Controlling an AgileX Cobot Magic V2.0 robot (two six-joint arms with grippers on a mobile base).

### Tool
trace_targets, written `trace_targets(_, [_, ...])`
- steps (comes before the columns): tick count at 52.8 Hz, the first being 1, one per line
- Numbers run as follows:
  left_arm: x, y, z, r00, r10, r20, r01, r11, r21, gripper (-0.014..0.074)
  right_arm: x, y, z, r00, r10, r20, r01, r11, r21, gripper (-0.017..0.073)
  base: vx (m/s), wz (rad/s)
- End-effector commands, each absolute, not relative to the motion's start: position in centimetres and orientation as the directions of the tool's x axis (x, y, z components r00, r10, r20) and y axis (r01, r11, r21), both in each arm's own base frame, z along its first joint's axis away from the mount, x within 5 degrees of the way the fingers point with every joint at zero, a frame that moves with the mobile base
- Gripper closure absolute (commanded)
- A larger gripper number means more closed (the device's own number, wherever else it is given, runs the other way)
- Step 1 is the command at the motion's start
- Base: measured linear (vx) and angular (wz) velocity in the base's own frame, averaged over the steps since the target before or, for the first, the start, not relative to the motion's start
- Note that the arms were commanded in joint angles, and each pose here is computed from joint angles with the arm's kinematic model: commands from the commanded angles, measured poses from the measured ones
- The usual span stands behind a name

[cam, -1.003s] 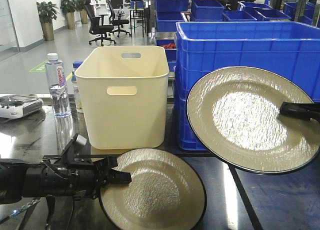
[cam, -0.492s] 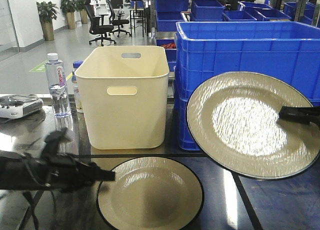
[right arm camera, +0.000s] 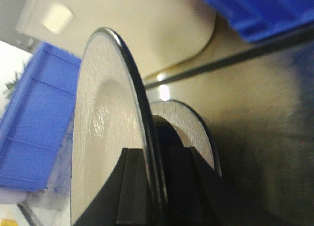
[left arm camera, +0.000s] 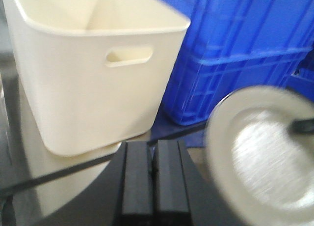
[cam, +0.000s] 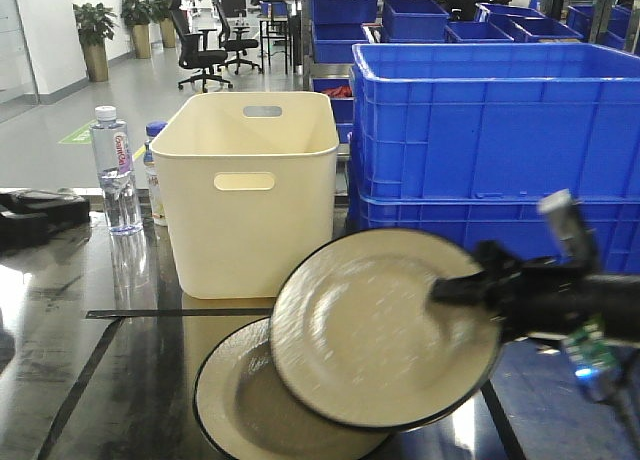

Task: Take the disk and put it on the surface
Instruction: 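Swing the right gripper's plate over and stack it on the first plate, then open the right gripper and withdraw it from the plate stack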

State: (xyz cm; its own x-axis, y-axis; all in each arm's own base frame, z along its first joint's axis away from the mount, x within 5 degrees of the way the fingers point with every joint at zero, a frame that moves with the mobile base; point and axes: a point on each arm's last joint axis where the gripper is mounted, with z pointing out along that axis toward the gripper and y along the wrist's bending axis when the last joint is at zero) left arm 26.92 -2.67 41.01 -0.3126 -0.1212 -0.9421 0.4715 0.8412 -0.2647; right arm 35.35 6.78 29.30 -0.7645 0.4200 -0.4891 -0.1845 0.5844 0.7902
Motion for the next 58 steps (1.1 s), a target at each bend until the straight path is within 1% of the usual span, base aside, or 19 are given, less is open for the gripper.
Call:
trace_targets(1, [25.0, -2.7, 43.9, -0.206, -0.142, -0.968, 0.48, 0.847, -0.226, 0.0603, 35.9, 9.6, 31.5, -0.73, 0.45, -0.515, -0.242, 0.534, 0.81, 0.0568, 0.0, 0.0])
trace_targets(5, [24.7, -2.8, 43.9, -0.208, -0.114, -0.971, 0.485, 0.85, -0.204, 0.0603, 36.5, 11.9, 30.9, -0.738, 0.401, -0.542, -0.282, 0.547, 0.788, 0.0563, 0.0, 0.0])
trace_targets(12, [24.6, -2.9, 43.6, -0.254, -0.112, -0.961, 0.494, 0.839, -0.228, 0.0601, 37.3, 14.0, 30.4, -0.757, 0.351, -0.552, -0.314, 0.544, 0.778, 0.0522, 0.0, 0.0])
trace_targets(18, [24.6, -2.9, 43.5, -0.259, -0.109, -0.96, 0.495, 0.838, -0.229, 0.0601, 37.7, 14.4, 30.1, -0.757, 0.301, -0.58, -0.343, 0.572, 0.745, 0.0444, 0.0, 0.0])
trace_targets(24, [24.5, -3.0, 43.5, -0.264, -0.106, -0.959, 0.502, 0.833, -0.231, 0.0601, 37.7, 14.1, 29.7, -0.735, 0.234, -0.636, -0.382, 0.632, 0.674, 0.0318, 0.0, 0.0])
trace_targets(26, [24.5, -3.0, 43.5, -0.265, -0.106, -0.958, 0.503, 0.833, -0.231, 0.0601, 37.8, 14.0, 29.7, -0.715, 0.184, -0.674, -0.416, 0.664, 0.622, 0.0257, 0.0, 0.0])
trace_targets(29, [24.5, -3.0, 43.5, -0.268, -0.105, -0.958, 0.505, 0.831, -0.233, 0.0601, 37.9, 13.9, 29.8, -0.682, 0.124, -0.721, -0.456, 0.698, 0.552, 0.019, 0.0, 0.0])
trace_targets(32, [24.5, -3.0, 43.4, -0.269, -0.1, -0.958, 0.506, 0.831, -0.229, 0.0601, 38.1, 13.5, 30.3, -0.625, 0.04, -0.779, -0.504, 0.742, 0.443, 0.0132, 0.0, 0.0])
trace_targets(38, [24.5, -3.0, 43.3, -0.275, -0.08, -0.958, 0.506, 0.835, -0.215, 0.0601, 38.4, 12.9, 31.4, -0.532, -0.074, -0.844, -0.541, 0.796, 0.271, 0.0056, 0.0, 0.0])
trace_targets(42, [24.5, -3.0, 43.1, -0.292, -0.075, -0.953, 0.496, 0.84, -0.218, 0.0601, 38.6, 12.4, 32.2, -0.473, -0.149, -0.868, -0.55, 0.82, 0.159, 0.0035, 0.0, 0.0])
trace_targets(46, [24.5, -2.9, 42.9, -0.308, -0.064, -0.949, 0.484, 0.848, -0.214, 0.0601, 38.6, 12.0, 33.0, -0.416, -0.228, -0.88, -0.558, 0.828, 0.05, 0.0034, 0.0, 0.0])
trace_targets(50, [24.5, -2.7, 42.7, -0.322, -0.048, -0.946, 0.473, 0.857, -0.205, 0.0601, 38.5, 11.6, 33.6, -0.377, -0.282, -0.882, -0.559, 0.828, -0.026, 0.0034, 0.0, 0.0])
trace_targets(54, [24.6, -2.6, 42.5, -0.337, -0.033, -0.941, 0.456, 0.868, -0.193, 0.0601, 38.4, 11.4, 34.2, -0.348, -0.314, -0.883, -0.555, 0.828, -0.076, 0.0039, 0.0, 0.0])
trace_targets(58, [24.6, -2.3, 42.2, -0.358, -0.013, -0.934, 0.427, 0.887, -0.177, 0.0601, 38.0, 10.9, 35.0, -0.326, -0.339, -0.882, -0.542, 0.832, -0.12, 0.0076, 0.0, 0.0])
